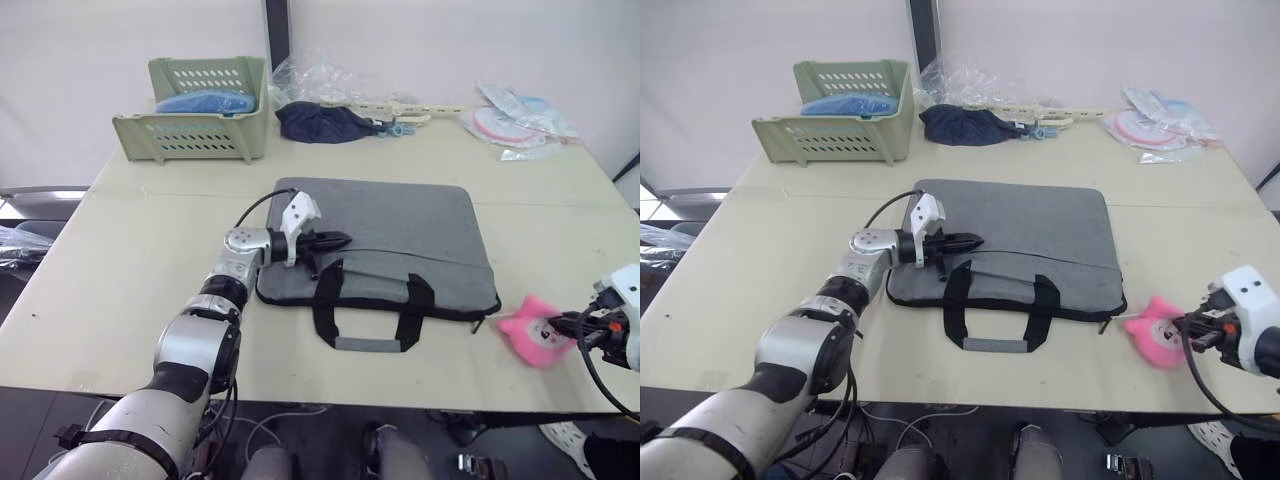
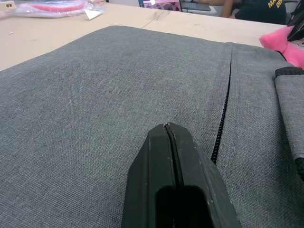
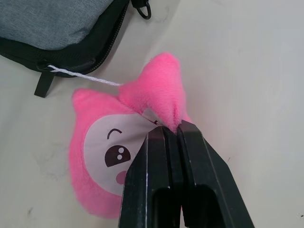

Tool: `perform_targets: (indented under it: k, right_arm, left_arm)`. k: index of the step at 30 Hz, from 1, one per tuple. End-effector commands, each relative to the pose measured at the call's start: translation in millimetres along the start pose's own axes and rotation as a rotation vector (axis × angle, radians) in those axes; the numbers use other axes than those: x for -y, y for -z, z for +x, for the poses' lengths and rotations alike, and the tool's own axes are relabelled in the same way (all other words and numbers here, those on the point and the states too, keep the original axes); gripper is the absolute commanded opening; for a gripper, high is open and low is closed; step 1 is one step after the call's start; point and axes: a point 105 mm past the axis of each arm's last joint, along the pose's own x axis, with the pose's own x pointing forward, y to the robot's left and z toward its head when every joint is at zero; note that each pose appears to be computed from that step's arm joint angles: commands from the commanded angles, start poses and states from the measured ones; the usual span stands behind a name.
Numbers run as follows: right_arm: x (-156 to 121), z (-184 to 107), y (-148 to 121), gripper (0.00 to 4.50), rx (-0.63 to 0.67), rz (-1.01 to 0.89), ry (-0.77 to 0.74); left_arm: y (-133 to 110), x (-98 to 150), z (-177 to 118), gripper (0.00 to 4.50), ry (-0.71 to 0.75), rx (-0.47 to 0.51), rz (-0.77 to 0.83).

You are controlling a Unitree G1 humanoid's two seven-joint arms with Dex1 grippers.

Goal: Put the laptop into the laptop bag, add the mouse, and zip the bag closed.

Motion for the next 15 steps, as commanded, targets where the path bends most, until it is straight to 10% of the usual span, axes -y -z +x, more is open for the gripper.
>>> perform_targets:
  k: [1, 15]
  right_arm:
    - [19.2, -3.7, 2.1, 0.01, -0.023, -0.032, 0.097]
    - [45.0, -9.5, -4.9, 0.01, 0.007, -0.051, 0.207]
  left_arm:
    - [59.1, 24.0, -5.2, 0.0, 0.058, -0.17, -0.134]
    - [60.7, 26.0, -3.8, 0.0, 0.064, -0.174, -0.136]
